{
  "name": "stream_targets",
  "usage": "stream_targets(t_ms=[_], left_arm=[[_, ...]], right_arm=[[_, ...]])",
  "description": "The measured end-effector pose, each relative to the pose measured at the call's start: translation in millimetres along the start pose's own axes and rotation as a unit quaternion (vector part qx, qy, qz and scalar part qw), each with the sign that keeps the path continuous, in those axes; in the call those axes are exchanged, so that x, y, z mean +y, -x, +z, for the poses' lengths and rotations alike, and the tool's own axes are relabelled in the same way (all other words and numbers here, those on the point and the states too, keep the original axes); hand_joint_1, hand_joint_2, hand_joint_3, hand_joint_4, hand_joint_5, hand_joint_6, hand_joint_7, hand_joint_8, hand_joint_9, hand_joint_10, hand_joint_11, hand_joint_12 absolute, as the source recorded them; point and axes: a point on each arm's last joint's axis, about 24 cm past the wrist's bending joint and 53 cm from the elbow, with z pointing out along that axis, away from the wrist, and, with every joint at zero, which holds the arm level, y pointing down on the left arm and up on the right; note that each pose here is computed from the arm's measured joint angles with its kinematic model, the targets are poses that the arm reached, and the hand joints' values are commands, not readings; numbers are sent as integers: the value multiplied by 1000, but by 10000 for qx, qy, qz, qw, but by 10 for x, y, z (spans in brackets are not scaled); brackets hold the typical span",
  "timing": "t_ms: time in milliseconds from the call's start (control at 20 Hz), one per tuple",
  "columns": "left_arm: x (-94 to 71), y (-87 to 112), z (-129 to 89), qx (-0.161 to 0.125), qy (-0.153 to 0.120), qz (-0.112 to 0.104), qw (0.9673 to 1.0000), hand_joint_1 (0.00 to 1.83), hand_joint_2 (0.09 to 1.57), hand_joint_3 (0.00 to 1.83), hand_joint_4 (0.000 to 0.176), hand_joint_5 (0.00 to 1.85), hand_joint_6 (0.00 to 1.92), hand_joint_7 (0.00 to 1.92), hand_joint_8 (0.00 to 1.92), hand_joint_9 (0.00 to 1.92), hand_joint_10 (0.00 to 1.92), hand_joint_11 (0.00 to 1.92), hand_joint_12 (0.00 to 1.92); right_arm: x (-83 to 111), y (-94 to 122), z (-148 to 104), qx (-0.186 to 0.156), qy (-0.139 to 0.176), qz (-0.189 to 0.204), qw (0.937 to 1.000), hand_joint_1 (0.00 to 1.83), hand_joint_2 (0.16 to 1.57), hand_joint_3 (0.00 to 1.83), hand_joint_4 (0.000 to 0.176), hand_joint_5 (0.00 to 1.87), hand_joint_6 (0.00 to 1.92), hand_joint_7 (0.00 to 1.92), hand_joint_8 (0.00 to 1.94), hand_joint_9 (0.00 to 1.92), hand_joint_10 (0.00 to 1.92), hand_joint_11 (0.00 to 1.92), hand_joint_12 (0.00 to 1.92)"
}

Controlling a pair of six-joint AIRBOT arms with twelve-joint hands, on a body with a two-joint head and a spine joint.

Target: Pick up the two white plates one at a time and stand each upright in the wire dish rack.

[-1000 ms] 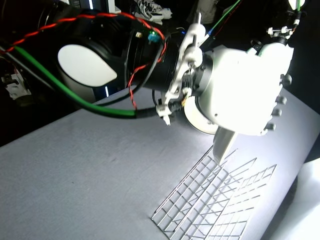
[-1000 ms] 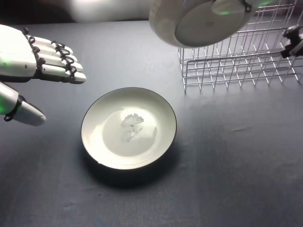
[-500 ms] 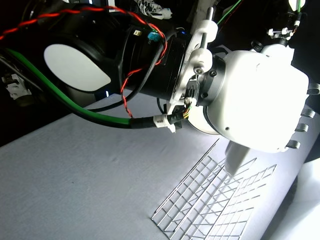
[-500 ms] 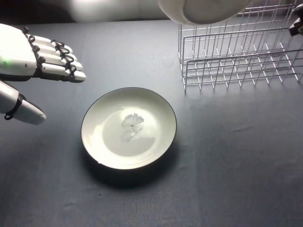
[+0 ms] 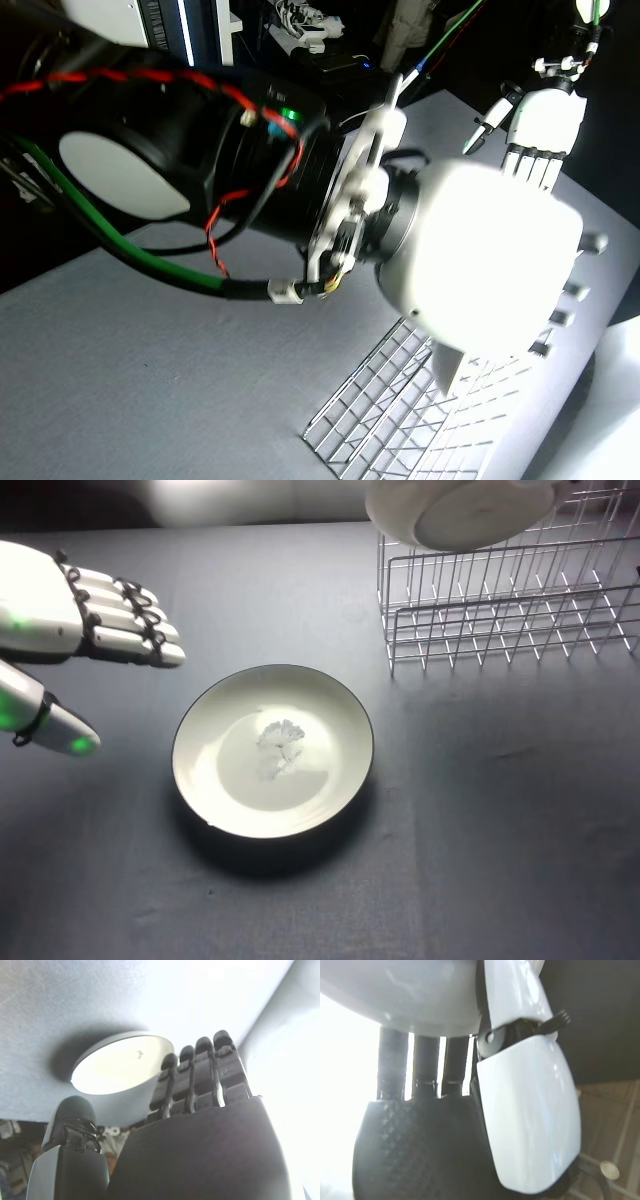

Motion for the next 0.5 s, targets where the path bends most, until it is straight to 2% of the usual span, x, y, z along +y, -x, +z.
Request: stream_targets(t_ms=[150, 200, 250, 500], left_arm=[[-120, -115, 92, 152, -156, -46, 9998, 0, 1218, 1, 0, 0, 0, 0, 0, 0, 0, 0, 0], [-178, -176, 125, 227, -227, -66, 9995, 0, 1225, 4, 0, 0, 0, 0, 0, 0, 0, 0, 0], [-209, -206, 142, 268, -271, -68, 9993, 0, 1231, 7, 0, 0, 0, 0, 0, 0, 0, 0, 0], [-253, -243, 180, 309, -296, -77, 9991, 0, 1228, 5, 0, 0, 0, 0, 0, 0, 0, 0, 0]], right_arm=[[-97, 92, 83, -135, -5, -38, 9999, 1392, 1068, 0, 0, 945, 894, 1072, 794, 1111, 935, 1008, 857], [-191, 119, 119, -150, -105, -137, 9997, 1477, 1060, 0, 0, 952, 836, 1080, 726, 1127, 794, 930, 1325], [-226, 120, 145, -145, -158, -164, 9996, 1494, 1059, 0, 0, 957, 824, 1076, 716, 1129, 765, 914, 1422], [-439, 174, 222, -248, -272, -198, 9991, 1499, 1055, 0, 0, 964, 834, 1077, 720, 1128, 738, 925, 1421]])
